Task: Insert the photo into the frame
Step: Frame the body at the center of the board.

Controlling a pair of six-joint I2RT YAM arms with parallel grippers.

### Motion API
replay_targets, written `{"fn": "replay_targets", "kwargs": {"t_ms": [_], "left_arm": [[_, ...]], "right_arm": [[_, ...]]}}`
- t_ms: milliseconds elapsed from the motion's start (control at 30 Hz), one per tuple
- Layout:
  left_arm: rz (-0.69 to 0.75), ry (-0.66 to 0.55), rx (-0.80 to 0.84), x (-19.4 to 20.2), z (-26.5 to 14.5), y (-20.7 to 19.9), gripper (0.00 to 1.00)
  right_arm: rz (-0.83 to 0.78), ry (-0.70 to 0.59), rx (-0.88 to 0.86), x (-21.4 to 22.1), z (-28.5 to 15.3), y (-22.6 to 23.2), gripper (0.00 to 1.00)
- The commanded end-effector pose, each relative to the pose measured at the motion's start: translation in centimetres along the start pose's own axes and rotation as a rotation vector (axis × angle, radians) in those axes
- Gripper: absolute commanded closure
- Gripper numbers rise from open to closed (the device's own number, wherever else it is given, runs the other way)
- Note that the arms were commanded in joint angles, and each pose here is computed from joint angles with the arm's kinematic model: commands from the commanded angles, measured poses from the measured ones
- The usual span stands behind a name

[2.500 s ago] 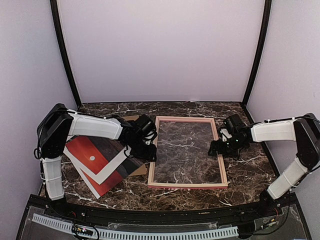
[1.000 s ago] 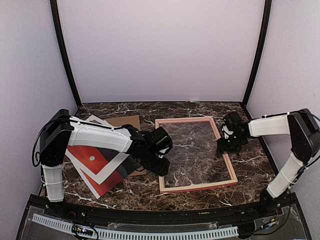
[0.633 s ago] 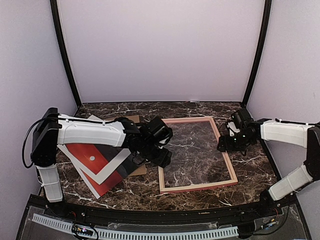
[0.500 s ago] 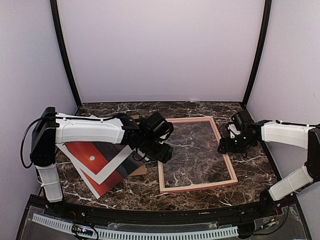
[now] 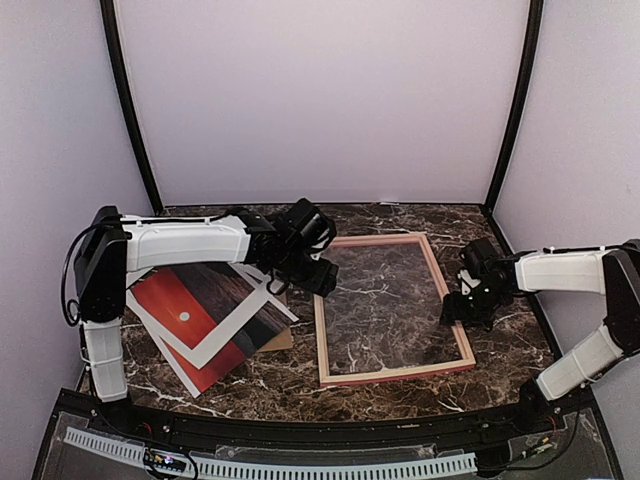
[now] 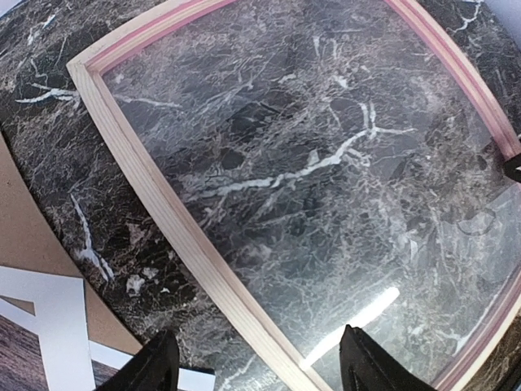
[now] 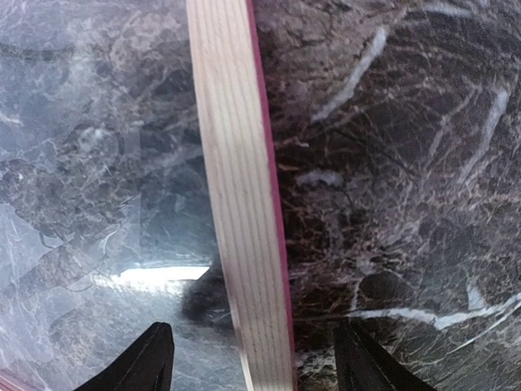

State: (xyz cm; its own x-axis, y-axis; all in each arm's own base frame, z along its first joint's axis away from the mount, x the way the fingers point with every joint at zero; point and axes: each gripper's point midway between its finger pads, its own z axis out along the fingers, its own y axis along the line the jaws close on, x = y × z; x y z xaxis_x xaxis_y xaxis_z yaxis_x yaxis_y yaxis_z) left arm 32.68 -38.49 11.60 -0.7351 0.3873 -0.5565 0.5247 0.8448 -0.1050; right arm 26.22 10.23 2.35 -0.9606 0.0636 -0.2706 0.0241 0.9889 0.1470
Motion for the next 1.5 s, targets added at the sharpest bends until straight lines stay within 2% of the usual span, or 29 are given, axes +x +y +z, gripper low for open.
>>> {"fn": "replay_targets", "kwargs": {"t_ms": [0,133,400,700,867,1100,1267,1467], "left_arm": [[0.037,0.036,-0.046,0.2,1.6,0.8,0.3],[0.054,0.047,-0.091,0.2,2.8,1.6,0.31],[0.092,0.094,-0.186,1.1,4.9,3.2,0.31],[0.129,0.145,-0.21,2.6,6.5,3.7,0.31],[0.139,0.17,-0.228,3.2,6.8,4.1,0.31],[0.129,0.167,-0.236,2.3,5.7,4.0,0.3],[0.105,0.08,-0.185,-0.4,3.2,3.0,0.29],[0.099,-0.025,-0.159,-2.9,-0.8,2.6,0.28]], "right_arm": [[0.056,0.011,0.005,1.1,0.5,-0.3,0.32],[0.064,0.03,0.015,2.0,1.1,-0.5,0.33],[0.069,-0.025,0.107,1.5,0.6,-1.7,0.33],[0.058,-0.124,0.051,-0.4,-2.1,-0.2,0.26],[0.097,-0.106,0.05,0.4,-2.4,-0.3,0.26],[0.122,-0.06,0.079,2.5,-1.3,-0.8,0.28],[0.108,-0.06,0.08,2.6,-0.5,-0.7,0.29],[0.071,-0.085,0.084,1.2,-0.2,-0.3,0.38]]}}
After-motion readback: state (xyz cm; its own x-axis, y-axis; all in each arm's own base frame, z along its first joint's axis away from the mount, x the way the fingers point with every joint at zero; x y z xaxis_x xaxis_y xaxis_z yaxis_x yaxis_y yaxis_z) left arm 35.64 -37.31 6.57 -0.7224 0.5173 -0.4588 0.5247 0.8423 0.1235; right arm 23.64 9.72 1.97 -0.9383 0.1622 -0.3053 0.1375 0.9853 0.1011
